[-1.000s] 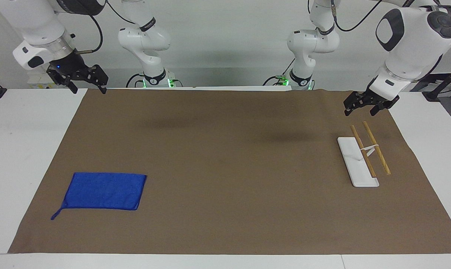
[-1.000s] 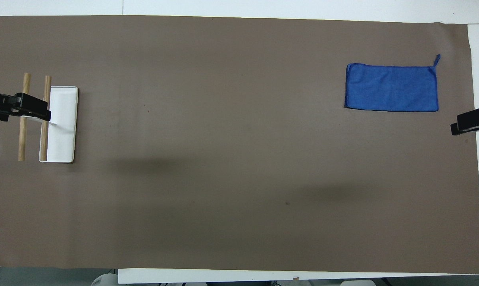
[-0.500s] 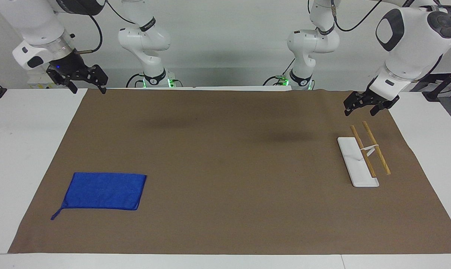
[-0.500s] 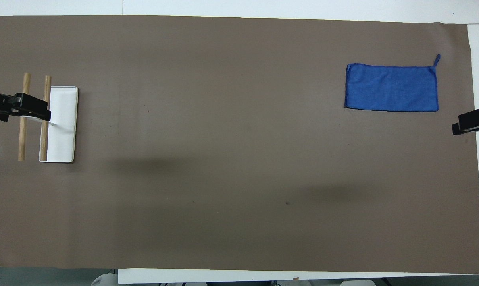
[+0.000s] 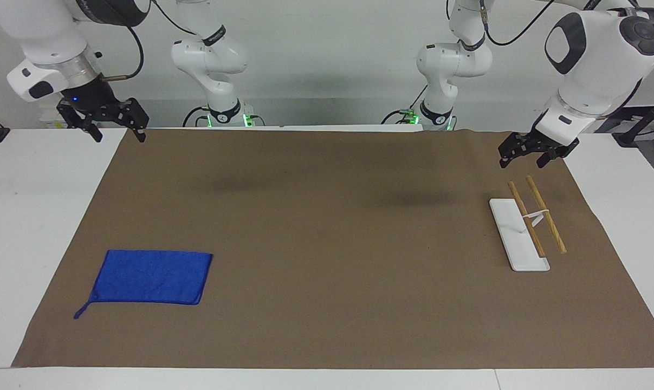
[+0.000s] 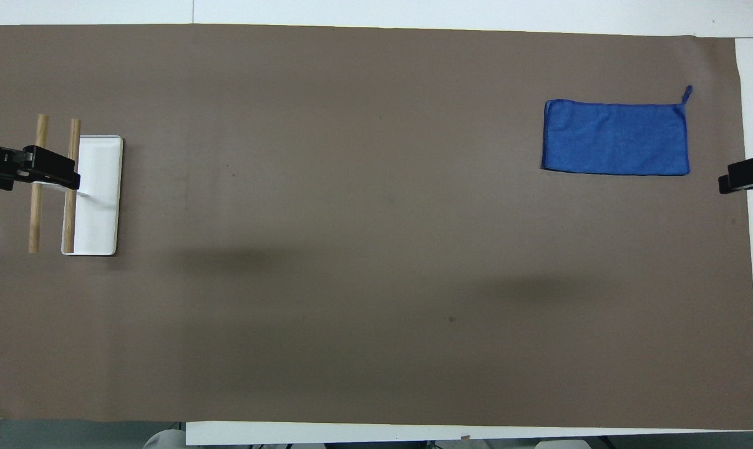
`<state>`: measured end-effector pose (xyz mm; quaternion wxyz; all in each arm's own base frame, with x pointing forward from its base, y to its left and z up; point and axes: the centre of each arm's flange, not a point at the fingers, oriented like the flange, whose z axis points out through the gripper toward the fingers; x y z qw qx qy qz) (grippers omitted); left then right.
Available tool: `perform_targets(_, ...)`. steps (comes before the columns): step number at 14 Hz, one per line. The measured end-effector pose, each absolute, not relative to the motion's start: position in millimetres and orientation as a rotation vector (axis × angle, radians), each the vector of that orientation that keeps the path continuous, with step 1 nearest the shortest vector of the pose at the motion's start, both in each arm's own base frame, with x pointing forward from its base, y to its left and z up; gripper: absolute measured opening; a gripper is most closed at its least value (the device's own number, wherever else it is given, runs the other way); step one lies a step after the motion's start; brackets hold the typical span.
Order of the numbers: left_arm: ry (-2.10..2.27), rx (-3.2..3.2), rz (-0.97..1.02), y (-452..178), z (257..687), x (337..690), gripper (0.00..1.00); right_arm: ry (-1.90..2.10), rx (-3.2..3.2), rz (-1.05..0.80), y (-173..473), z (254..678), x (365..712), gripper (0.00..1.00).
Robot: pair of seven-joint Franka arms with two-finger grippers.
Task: Right arm passes towel to left arm to hang
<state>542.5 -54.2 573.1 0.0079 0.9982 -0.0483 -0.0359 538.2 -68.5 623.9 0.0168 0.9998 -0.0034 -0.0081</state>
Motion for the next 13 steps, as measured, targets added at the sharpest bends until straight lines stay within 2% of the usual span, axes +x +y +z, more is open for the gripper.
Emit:
perform_targets(3, -0.151, 3.120, -0.112, -54, 573, 543, 0.99, 0.007, 3.097, -0.043, -74, 592, 590, 1.00)
perform_targets(7, -0.151, 3.120, -0.106, -54, 574, 543, 0.99, 0.019, 3.084, -0.023, -82, 496, 666, 1.00)
perform_targets(10, -0.151, 3.120, -0.097, -54, 575, 543, 0.99, 0.021, 3.080, -0.029, -89, 413, 698, 1.00)
perform_targets(13, -0.152, 3.120, -0.094, -55, 575, 543, 0.99, 0.034, 3.079, -0.022, -88, 365, 712, 1.00)
